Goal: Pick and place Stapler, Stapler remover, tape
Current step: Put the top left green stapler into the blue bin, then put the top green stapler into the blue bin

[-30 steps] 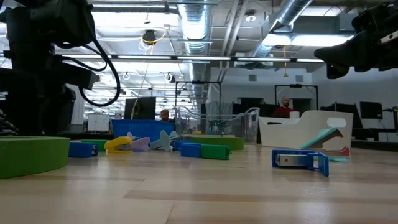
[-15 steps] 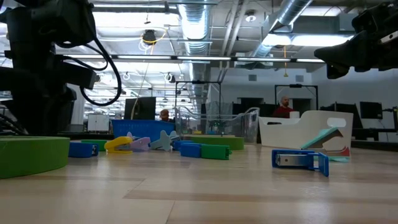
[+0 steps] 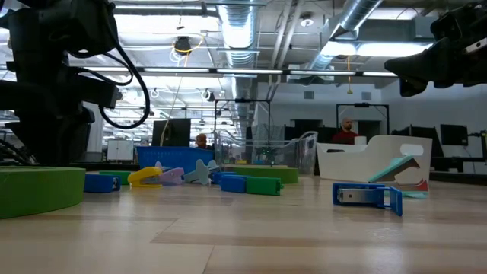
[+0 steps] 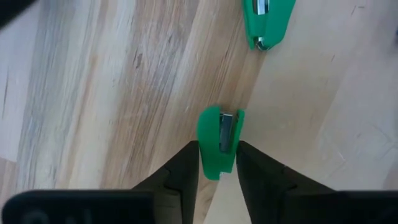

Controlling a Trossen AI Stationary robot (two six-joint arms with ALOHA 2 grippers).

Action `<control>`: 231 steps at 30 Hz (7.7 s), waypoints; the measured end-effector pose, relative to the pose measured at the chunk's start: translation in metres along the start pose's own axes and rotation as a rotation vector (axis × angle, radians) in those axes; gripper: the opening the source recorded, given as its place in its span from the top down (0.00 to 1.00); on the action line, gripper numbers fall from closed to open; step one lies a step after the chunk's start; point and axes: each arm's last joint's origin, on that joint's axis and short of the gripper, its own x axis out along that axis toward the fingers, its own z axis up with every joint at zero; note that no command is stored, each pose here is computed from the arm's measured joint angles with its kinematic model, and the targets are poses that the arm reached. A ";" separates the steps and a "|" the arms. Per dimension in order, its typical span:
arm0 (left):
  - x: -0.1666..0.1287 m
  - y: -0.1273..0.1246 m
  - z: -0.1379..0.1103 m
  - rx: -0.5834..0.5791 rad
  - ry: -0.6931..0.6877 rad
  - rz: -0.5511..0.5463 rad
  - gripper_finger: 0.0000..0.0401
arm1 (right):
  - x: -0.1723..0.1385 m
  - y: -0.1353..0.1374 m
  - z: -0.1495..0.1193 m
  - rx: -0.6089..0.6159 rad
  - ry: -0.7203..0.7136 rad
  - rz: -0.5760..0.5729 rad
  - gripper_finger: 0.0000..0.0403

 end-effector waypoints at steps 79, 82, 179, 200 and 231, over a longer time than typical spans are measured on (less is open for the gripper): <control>-0.083 0.124 0.090 -0.593 -0.556 0.056 0.77 | 0.000 0.000 0.000 0.000 0.000 0.000 1.00; -0.084 0.127 0.091 -0.606 -0.565 0.060 0.77 | 0.000 0.000 0.000 0.000 0.000 0.000 1.00; -0.062 0.093 0.065 -0.305 -0.976 -0.331 0.47 | 0.000 0.000 0.000 0.000 0.000 0.000 1.00; -0.068 0.046 0.055 -0.079 -0.948 -0.469 0.48 | 0.000 0.000 0.000 0.000 0.000 0.000 1.00; -0.096 0.024 0.048 0.015 -0.605 -0.341 0.48 | 0.000 0.000 0.000 0.000 0.000 0.000 1.00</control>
